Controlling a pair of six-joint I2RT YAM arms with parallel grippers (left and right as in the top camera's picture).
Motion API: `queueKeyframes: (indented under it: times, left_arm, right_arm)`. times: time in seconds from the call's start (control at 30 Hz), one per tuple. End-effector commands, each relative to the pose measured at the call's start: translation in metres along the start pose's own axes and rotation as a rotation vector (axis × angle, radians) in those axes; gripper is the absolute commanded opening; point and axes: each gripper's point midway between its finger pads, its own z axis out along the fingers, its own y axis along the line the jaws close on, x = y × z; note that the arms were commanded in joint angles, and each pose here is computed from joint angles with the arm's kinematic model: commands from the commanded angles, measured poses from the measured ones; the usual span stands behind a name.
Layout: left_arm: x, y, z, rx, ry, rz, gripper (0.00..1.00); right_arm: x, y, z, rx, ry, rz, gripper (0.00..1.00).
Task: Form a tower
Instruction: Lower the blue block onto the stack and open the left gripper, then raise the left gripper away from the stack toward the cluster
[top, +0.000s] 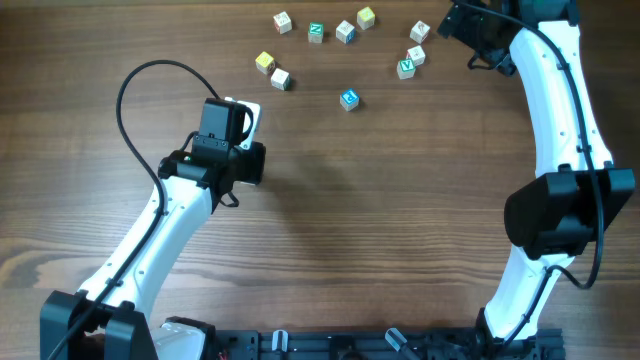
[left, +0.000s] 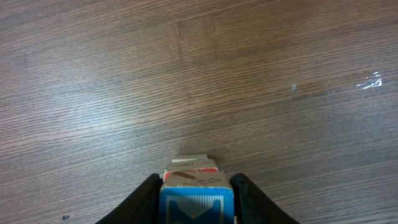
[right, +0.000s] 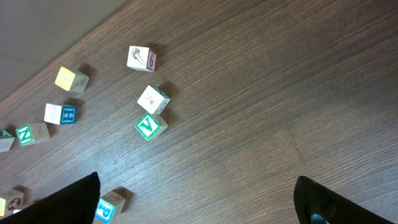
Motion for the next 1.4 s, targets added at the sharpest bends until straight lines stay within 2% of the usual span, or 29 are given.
queueKeyframes:
  times: [0.0, 0.3, 0.57, 0.7, 0.77, 0.97, 1.37]
  left_arm:
    - [0.007, 0.000, 0.006, 0.008, 0.019, 0.007, 0.39]
    - [0.006, 0.000, 0.006, 0.008, 0.017, 0.007, 0.53]
    - [0.005, 0.000, 0.006, 0.008, 0.013, 0.007, 0.77]
    - [-0.012, 0.000, 0.002, 0.010, -0.041, -0.004, 0.93]
    - [-0.021, 0.000, -0.004, 0.010, -0.054, -0.004, 0.97]
    - [-0.057, 0.001, -0.034, 0.013, -0.102, -0.039, 1.00]
    - [-0.146, 0.002, -0.104, 0.035, -0.337, -0.123, 1.00]
  right_arm:
    - [-0.007, 0.001, -0.011, -0.011, -0.031, 0.011, 1.00]
    - [-0.007, 0.001, -0.011, -0.011, -0.031, 0.011, 1.00]
    - [-0.007, 0.001, -0.011, -0.011, -0.031, 0.011, 1.00]
    - [-0.007, 0.001, -0.011, -0.011, -0.031, 0.011, 1.00]
    - [-0.007, 0.001, -0.011, -0.011, -0.031, 0.011, 1.00]
    - [-0.007, 0.001, -0.011, -0.011, -0.031, 0.011, 1.00]
    - [-0.007, 0.001, -0.011, -0.011, -0.031, 0.011, 1.00]
